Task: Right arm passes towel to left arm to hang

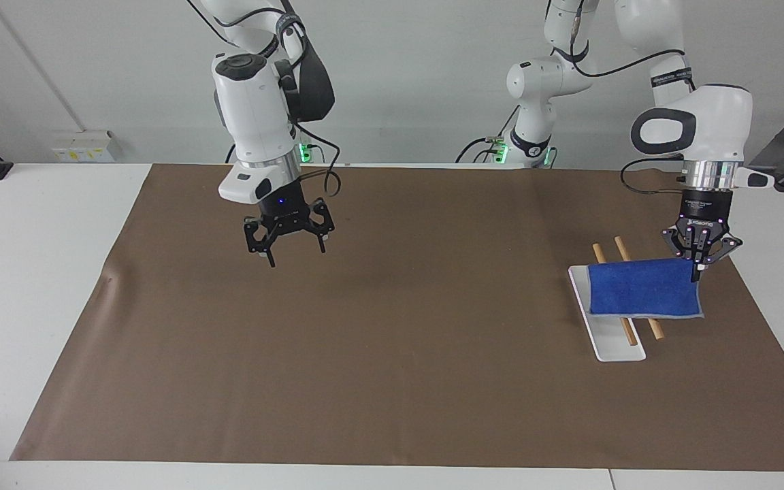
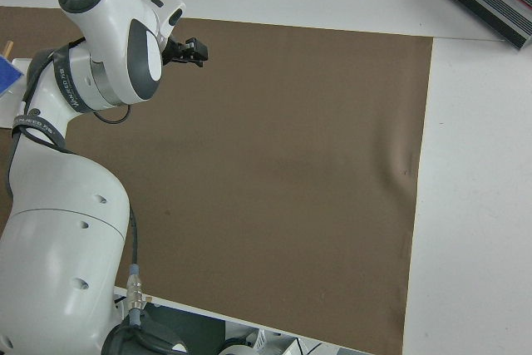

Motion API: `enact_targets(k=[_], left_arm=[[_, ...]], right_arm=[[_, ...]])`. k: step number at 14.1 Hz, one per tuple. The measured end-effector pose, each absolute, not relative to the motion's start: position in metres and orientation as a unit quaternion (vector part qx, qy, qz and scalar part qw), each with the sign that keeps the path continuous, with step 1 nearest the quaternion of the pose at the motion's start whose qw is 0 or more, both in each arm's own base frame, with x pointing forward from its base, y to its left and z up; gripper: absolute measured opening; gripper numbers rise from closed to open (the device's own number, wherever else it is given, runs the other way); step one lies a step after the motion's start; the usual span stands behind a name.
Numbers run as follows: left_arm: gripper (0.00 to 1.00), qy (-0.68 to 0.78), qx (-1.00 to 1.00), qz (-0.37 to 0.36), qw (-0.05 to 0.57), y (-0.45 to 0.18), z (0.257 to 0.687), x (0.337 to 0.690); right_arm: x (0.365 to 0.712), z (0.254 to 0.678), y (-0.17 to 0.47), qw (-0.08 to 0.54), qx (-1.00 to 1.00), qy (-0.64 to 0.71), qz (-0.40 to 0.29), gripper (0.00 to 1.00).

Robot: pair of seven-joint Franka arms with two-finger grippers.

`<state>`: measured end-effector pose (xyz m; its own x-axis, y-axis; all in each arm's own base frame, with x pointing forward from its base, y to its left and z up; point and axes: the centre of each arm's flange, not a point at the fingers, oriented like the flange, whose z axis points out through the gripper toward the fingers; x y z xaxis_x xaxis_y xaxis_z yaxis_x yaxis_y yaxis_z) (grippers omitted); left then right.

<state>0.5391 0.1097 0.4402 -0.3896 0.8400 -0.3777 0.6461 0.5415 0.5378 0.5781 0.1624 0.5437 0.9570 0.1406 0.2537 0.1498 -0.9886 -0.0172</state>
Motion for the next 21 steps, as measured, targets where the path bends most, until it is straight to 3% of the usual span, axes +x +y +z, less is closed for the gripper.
enact_targets(k=[5, 7, 11, 13, 21], left_arm=[[0.02, 0.834, 0.43, 0.148, 0.313, 0.121, 0.434, 0.536], [0.19, 0.839, 0.422, 0.145, 0.313, 0.122, 0.434, 0.536], [0.66, 0.845, 0.41, 0.143, 0.312, 0.13, 0.433, 0.534], [0.84, 0.851, 0.399, 0.145, 0.309, 0.145, 0.432, 0.53], [0.85, 0.827, 0.455, 0.141, 0.298, 0.144, 0.477, 0.55]], right_arm=[[0.574, 0.594, 0.12, 0.006, -0.996, 0.008, -0.09, 1.0], [0.57, 0.61, 0.094, 0.0, -0.996, 0.03, -0.08, 1.0], [0.557, 0.635, 0.039, -0.007, -0.995, 0.076, -0.059, 1.0], [0.55, 0.646, 0.01, -0.009, -0.995, 0.084, -0.048, 1.0], [0.54, 0.658, -0.014, -0.011, -0.997, 0.077, -0.027, 1.0]])
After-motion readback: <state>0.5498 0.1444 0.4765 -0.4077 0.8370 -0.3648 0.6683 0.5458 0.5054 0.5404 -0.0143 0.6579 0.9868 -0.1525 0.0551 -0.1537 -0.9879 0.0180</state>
